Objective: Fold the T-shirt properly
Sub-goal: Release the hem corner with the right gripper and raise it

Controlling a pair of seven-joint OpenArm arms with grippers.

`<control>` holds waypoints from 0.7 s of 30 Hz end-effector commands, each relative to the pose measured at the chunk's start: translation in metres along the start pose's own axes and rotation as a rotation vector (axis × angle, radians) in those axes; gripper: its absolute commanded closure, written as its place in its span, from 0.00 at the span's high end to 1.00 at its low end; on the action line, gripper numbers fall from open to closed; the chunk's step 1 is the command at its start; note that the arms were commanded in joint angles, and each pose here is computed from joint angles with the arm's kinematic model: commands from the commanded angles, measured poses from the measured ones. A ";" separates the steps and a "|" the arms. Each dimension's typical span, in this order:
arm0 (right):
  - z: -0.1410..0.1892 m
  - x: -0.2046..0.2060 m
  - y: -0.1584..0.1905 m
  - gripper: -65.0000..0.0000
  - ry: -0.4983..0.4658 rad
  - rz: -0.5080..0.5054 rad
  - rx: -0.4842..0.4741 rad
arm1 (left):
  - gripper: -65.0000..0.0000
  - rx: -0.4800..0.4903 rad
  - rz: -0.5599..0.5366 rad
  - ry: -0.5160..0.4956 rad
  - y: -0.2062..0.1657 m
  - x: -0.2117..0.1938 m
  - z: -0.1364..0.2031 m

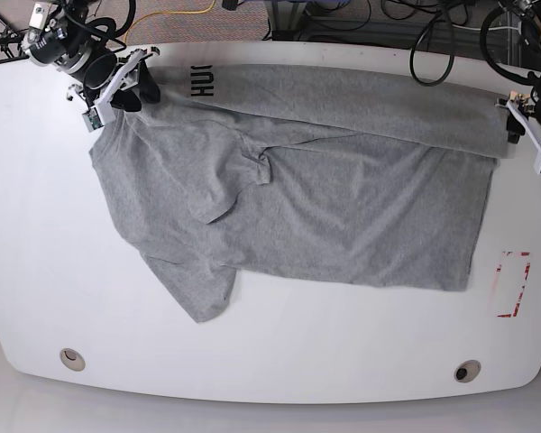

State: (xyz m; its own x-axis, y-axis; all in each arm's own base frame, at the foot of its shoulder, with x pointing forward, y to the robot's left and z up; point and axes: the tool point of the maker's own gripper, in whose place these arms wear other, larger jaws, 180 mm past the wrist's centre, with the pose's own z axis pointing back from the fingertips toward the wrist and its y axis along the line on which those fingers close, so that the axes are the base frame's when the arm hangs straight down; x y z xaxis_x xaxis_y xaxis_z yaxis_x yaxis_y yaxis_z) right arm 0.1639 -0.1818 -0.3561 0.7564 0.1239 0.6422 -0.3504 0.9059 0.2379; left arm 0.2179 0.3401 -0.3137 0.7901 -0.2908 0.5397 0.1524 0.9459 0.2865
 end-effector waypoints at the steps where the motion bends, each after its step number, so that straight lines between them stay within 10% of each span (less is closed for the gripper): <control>1: 0.003 0.001 0.004 0.33 -0.012 -0.001 0.013 | 0.55 -0.041 0.013 -0.093 -0.014 0.025 -0.009; 10: 0.004 -0.026 0.000 0.33 0.057 -0.051 0.006 | 0.49 -0.176 -0.063 -0.076 -0.063 0.028 -0.055; 21: 0.006 -0.049 -0.044 0.33 0.221 0.090 -0.222 | 0.47 -0.156 0.023 0.047 -0.042 -0.020 -0.070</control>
State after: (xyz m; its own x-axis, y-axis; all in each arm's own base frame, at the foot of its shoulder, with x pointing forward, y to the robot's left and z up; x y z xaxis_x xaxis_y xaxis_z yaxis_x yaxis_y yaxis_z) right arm 0.1293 -0.2244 -0.3997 0.8579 0.2394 0.4547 -0.2983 0.9525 0.0614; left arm 0.2328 0.3065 -0.3994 0.8323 -0.2607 0.4892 0.2256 0.9654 0.1306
